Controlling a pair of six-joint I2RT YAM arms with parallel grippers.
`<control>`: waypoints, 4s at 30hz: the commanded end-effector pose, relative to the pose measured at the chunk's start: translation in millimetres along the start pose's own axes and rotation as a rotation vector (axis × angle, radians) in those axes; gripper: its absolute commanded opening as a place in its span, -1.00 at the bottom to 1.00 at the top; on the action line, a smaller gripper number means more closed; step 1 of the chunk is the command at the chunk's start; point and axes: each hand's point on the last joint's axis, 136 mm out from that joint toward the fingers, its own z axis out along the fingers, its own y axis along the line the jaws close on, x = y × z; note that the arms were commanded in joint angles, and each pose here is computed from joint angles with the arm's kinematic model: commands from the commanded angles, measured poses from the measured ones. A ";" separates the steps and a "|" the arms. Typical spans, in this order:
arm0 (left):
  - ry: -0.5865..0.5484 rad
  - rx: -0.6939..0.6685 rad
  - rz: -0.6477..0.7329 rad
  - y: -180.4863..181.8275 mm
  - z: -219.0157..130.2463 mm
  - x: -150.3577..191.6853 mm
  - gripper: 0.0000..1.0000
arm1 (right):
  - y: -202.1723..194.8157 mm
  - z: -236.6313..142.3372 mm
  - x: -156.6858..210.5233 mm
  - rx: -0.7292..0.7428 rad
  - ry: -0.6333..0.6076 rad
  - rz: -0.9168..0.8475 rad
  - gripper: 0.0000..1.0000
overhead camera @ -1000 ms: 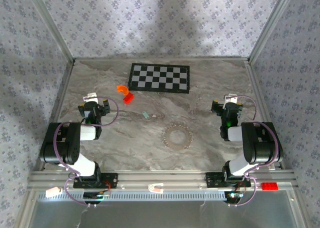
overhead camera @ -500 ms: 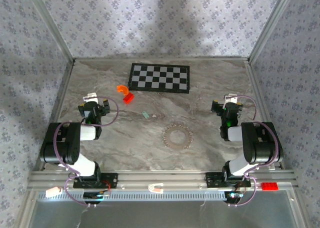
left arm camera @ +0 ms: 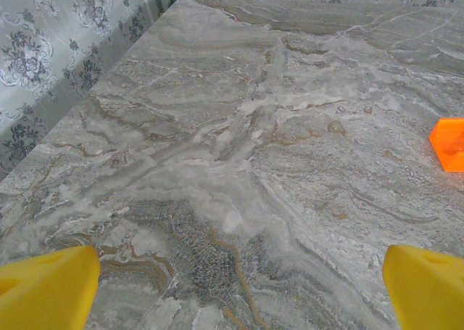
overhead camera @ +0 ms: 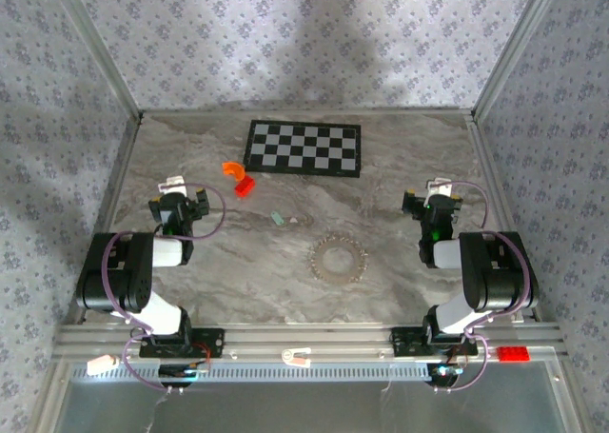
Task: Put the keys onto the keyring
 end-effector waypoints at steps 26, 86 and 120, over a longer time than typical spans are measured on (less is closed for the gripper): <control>-0.028 0.009 -0.002 -1.8 0.8 -7.6 0.99 | -0.2 3.3 -2.8 0.012 0.001 -0.009 0.99; 0.544 0.854 -0.065 -167.2 -262.8 15.0 0.86 | 143.8 -221.9 34.6 -0.592 0.765 0.088 0.99; 0.736 0.880 0.218 -297.9 -301.2 96.4 -0.18 | 115.1 -220.6 70.8 -0.552 0.777 0.200 0.99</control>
